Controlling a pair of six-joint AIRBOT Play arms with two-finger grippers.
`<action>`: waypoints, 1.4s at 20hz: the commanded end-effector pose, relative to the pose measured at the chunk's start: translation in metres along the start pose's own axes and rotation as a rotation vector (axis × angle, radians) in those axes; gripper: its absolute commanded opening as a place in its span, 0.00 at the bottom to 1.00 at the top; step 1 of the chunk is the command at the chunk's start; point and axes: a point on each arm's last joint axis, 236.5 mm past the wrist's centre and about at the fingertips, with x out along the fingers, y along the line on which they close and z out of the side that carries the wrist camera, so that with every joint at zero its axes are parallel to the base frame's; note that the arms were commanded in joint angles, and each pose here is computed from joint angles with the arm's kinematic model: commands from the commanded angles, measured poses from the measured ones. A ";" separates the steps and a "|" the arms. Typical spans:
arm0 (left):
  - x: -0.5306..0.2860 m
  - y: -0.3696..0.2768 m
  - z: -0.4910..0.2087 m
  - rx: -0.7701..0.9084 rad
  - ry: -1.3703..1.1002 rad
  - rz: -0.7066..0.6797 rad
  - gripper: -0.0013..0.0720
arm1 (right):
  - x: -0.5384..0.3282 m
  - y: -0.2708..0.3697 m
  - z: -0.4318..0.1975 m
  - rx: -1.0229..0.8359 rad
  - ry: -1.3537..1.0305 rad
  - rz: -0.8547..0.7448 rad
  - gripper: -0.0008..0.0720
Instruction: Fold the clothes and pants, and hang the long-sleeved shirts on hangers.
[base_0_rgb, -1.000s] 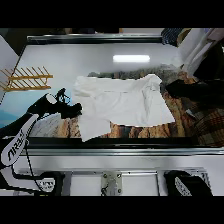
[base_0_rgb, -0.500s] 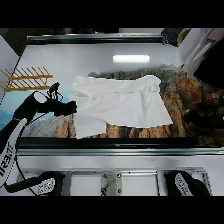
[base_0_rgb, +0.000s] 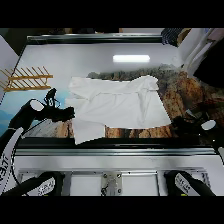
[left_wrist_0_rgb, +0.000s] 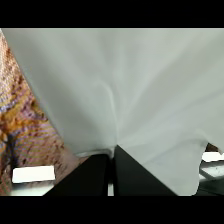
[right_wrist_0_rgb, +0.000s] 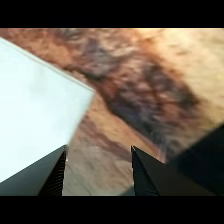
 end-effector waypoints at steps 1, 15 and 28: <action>0.000 0.001 -0.001 0.000 -0.001 0.000 0.03 | 0.027 0.027 -0.009 -0.011 -0.011 0.052 0.61; -0.053 -0.011 0.040 0.020 -0.124 -0.024 0.03 | -0.018 0.106 0.025 -0.400 -0.169 0.143 0.02; -0.516 -0.202 -0.050 0.487 -1.230 -0.178 0.03 | -0.541 0.231 -0.011 -0.808 -1.167 0.586 0.02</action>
